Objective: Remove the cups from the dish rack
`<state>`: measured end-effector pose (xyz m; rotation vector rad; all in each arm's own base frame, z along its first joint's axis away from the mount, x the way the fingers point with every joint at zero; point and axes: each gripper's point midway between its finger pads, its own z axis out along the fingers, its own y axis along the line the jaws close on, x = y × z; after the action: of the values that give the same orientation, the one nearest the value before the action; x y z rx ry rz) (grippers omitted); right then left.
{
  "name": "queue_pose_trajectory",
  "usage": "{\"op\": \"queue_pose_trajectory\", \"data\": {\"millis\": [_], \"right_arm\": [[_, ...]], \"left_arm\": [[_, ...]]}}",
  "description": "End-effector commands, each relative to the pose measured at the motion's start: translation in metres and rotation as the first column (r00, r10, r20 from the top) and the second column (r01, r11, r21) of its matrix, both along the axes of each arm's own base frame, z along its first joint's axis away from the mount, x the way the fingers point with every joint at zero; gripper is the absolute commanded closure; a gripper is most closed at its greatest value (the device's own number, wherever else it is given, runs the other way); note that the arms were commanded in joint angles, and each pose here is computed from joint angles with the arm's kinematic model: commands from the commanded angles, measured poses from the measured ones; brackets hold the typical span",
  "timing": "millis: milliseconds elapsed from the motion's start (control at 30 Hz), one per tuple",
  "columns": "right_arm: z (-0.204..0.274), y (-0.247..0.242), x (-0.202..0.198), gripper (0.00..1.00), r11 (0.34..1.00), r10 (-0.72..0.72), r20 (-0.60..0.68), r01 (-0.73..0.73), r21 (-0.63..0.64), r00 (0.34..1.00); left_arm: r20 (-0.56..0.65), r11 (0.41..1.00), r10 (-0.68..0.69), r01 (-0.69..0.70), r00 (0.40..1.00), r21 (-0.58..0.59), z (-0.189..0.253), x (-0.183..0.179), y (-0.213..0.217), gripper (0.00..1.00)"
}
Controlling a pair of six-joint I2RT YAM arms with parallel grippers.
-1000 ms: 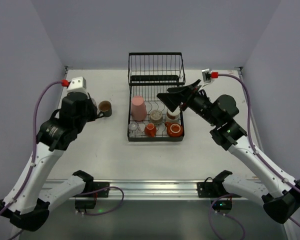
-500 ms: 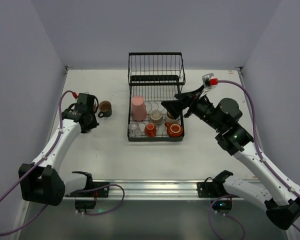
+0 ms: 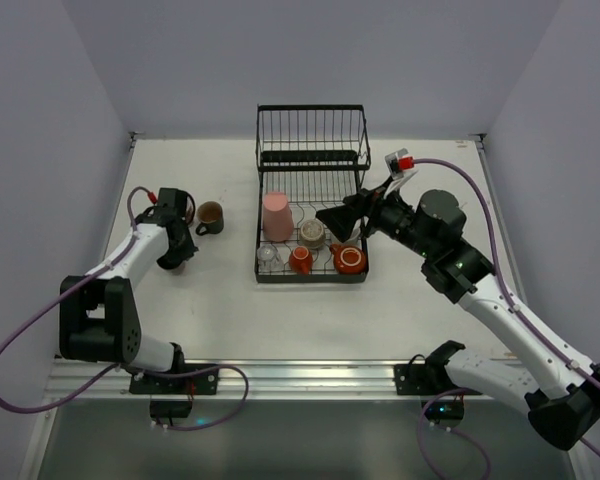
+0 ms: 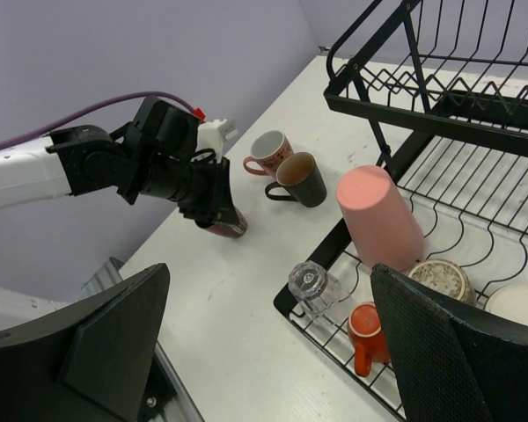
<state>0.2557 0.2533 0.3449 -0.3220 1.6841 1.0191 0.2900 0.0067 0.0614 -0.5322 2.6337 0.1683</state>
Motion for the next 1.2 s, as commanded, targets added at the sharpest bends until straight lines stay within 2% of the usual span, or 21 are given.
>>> {"op": "queue_pose_trajectory", "data": {"millis": [0,67,167,200,267,300,433,600,700,800,833,1000,1067,1167], "right_arm": [[0.005,0.004,-0.003,0.01,0.999,0.034,0.014,-0.034,-0.006,0.999],[0.004,0.005,-0.002,0.01,0.999,0.033,0.012,-0.032,-0.01,0.999],[0.002,0.006,0.0,0.01,0.999,0.036,0.005,-0.036,-0.014,0.999],[-0.001,0.009,0.0,0.02,0.999,0.043,-0.003,-0.043,-0.019,0.999],[-0.003,0.013,0.001,0.02,0.998,0.053,-0.007,-0.053,-0.028,0.999],[-0.01,0.016,0.003,0.02,0.997,0.057,-0.023,-0.058,-0.044,0.998],[-0.023,0.032,0.002,0.03,0.988,0.09,-0.038,-0.094,-0.119,0.995],[-0.04,0.051,0.009,0.03,0.977,0.097,-0.05,-0.104,-0.187,0.994],[-0.052,0.059,0.015,0.03,0.969,0.069,-0.051,-0.079,-0.232,0.996],[-0.051,0.059,0.018,0.04,0.973,0.054,-0.039,-0.061,-0.222,0.998],[-0.049,0.058,0.018,0.04,0.976,0.047,-0.032,-0.053,-0.211,0.998],[-0.023,0.045,0.01,0.04,0.99,0.018,0.027,-0.014,-0.141,0.999],[-0.021,0.041,0.006,0.04,0.993,0.009,0.026,-0.006,-0.115,1.0],[-0.017,0.027,0.0,0.05,0.996,-0.034,0.031,0.036,-0.082,0.999]], "left_arm": [[0.051,1.0,0.001,-0.002,0.999,0.007,0.0,0.018,0.013,0.93],[0.05,1.0,0.005,-0.006,0.999,0.021,-0.001,0.02,0.018,0.91],[0.054,0.999,0.017,-0.019,0.998,0.04,0.001,0.021,0.027,0.81],[0.053,0.999,0.026,-0.029,0.998,0.045,0.001,0.021,0.032,0.71],[0.056,0.998,0.025,-0.027,0.998,0.051,0.003,0.022,0.033,0.6],[0.057,0.998,0.025,-0.028,0.998,0.052,0.003,0.022,0.034,0.5],[0.079,0.998,0.022,-0.026,0.997,0.057,0.011,0.023,0.035,0.32],[0.128,0.999,0.007,-0.013,0.992,0.043,0.029,0.027,0.032,0.23],[0.209,1.0,-0.003,-0.001,0.978,0.016,0.056,0.031,0.026,0.2],[0.332,1.0,-0.024,0.028,0.943,-0.007,0.098,0.035,0.019,0.19],[0.399,0.999,-0.034,0.047,0.916,-0.021,0.121,0.036,0.015,0.19],[0.552,0.984,-0.09,0.161,0.829,-0.081,0.176,0.03,-0.015,0.19],[0.609,0.948,-0.159,0.293,0.777,-0.127,0.193,0.025,-0.059,0.18],[0.679,0.896,-0.205,0.414,0.705,-0.16,0.208,0.026,-0.11,0.15]]}}
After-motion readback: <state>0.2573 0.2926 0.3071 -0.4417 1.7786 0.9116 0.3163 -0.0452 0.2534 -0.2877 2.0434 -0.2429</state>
